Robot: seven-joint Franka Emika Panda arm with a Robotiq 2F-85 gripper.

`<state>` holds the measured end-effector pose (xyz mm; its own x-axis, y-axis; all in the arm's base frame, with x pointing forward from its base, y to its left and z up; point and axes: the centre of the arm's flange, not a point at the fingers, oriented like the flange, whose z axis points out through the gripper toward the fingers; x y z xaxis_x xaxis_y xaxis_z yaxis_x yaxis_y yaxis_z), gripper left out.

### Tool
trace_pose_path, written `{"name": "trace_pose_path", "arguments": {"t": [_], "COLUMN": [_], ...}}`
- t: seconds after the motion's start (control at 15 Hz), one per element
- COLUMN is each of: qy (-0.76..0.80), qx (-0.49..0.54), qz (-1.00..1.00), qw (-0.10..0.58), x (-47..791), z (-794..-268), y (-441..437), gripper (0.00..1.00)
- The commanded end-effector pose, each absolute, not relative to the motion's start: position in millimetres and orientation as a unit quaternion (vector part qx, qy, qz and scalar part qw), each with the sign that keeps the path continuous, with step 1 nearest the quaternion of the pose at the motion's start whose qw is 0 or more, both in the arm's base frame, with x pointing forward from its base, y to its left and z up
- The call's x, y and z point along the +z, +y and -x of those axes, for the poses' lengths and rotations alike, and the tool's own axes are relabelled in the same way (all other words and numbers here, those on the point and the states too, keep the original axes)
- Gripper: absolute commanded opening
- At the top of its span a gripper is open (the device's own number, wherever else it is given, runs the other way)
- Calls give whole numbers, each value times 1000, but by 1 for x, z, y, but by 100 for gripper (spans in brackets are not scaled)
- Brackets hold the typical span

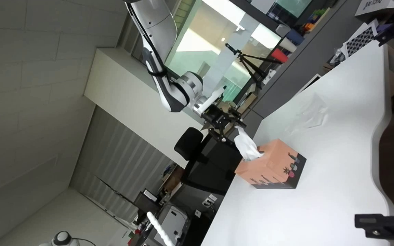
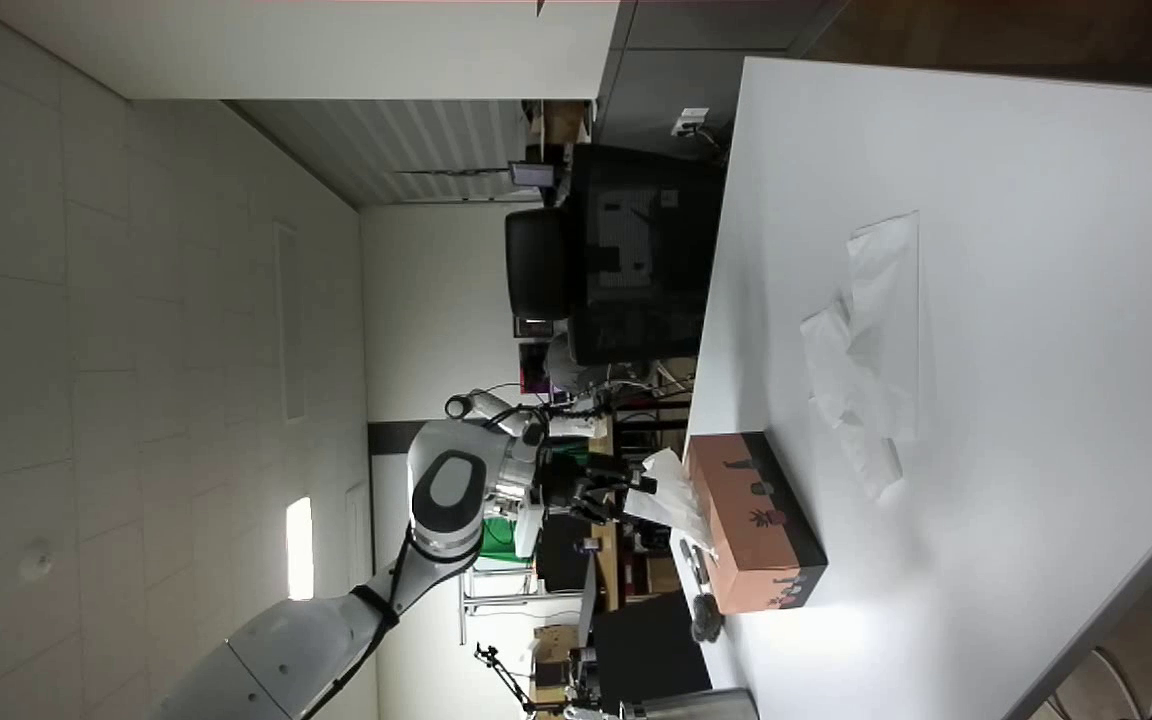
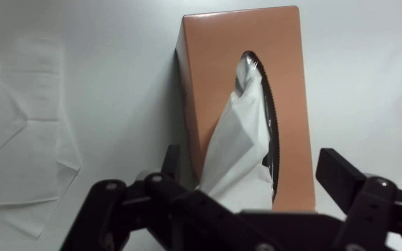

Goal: Take two tissues from the tissue box and put them on the table

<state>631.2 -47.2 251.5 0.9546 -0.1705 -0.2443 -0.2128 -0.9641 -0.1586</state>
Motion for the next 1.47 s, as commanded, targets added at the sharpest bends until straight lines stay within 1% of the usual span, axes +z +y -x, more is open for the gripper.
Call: {"name": "trace_pose_path", "arguments": {"t": [0.0, 0.07, 0.13, 0.2, 0.27, 0.4, 0.53, 0.8, 0.87, 0.93, 1.07, 1.27, 1.4], "qy": [178, 180, 182, 183, 178, 170, 157, 139, 136, 135, 131, 120, 116], "qx": [110, 105, 99, 96, 93, 83, 72, 66, 68, 69, 70, 94, 93], "qz": [970, 971, 971, 972, 974, 978, 982, 986, 986, 986, 987, 988, 989], "qw": [122, 119, 115, 111, 105, 85, 72, 66, 68, 68, 64, 20, 2], "x": [248, 246, 247, 247, 248, 250, 253, 257, 257, 257, 262, 288, 323], "z": [-593, -589, -587, -586, -583, -581, -578, -573, -572, -572, -575, -589, -594], "y": [-39, -42, -46, -51, -56, -65, -72, -78, -79, -81, -87, -102, -116], "gripper": [100, 75, 75, 69, 60, 45, 33, 5, 1, 0, 0, 0, 0]}}
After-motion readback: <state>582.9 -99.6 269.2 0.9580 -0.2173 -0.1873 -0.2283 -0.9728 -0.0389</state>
